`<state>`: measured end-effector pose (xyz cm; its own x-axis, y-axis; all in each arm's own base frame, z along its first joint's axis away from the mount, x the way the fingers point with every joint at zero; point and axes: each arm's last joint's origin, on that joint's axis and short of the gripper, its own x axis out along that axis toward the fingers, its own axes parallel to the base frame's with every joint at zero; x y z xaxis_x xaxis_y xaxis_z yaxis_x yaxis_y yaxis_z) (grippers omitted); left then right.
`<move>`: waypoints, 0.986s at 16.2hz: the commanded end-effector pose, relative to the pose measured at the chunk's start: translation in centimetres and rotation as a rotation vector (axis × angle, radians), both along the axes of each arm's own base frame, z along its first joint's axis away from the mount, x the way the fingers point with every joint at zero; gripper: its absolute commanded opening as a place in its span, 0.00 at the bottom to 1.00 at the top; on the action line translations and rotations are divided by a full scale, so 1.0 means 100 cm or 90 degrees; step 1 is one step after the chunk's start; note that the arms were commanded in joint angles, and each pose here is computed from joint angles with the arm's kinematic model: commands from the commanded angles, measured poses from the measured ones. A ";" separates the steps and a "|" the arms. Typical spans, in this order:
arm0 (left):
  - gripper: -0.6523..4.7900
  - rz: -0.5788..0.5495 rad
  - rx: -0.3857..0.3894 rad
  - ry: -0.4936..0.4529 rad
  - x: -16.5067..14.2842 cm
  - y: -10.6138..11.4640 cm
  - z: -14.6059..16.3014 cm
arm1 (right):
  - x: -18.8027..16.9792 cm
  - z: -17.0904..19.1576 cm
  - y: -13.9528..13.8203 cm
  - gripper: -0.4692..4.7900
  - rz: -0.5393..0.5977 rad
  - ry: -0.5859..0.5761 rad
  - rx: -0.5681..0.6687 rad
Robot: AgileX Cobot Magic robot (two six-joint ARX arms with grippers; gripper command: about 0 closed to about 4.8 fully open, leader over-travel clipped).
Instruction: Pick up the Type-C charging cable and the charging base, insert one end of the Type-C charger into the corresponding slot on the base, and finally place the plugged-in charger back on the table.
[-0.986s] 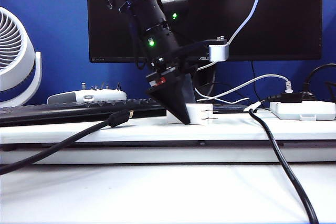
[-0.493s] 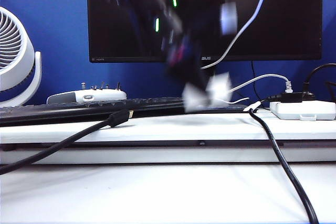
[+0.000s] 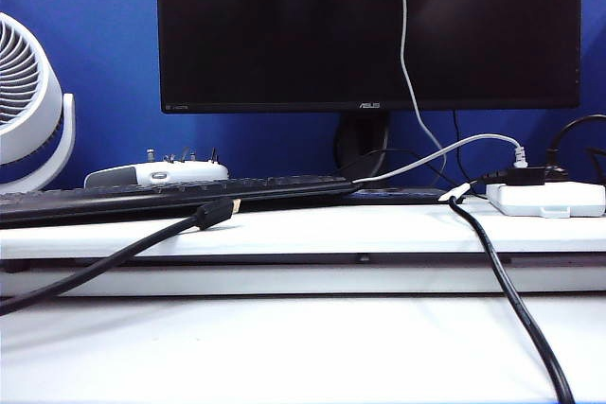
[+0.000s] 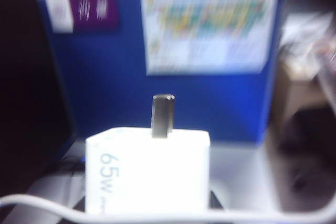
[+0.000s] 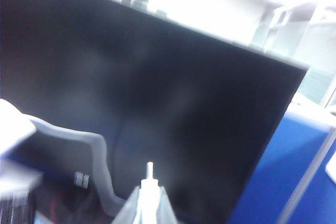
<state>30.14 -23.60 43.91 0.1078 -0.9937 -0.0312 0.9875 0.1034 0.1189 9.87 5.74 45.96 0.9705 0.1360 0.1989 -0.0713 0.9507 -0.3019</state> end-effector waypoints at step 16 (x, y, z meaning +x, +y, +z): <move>0.32 0.094 0.227 0.173 -0.017 0.019 -0.033 | -0.008 0.019 -0.003 0.09 0.000 -0.133 -0.068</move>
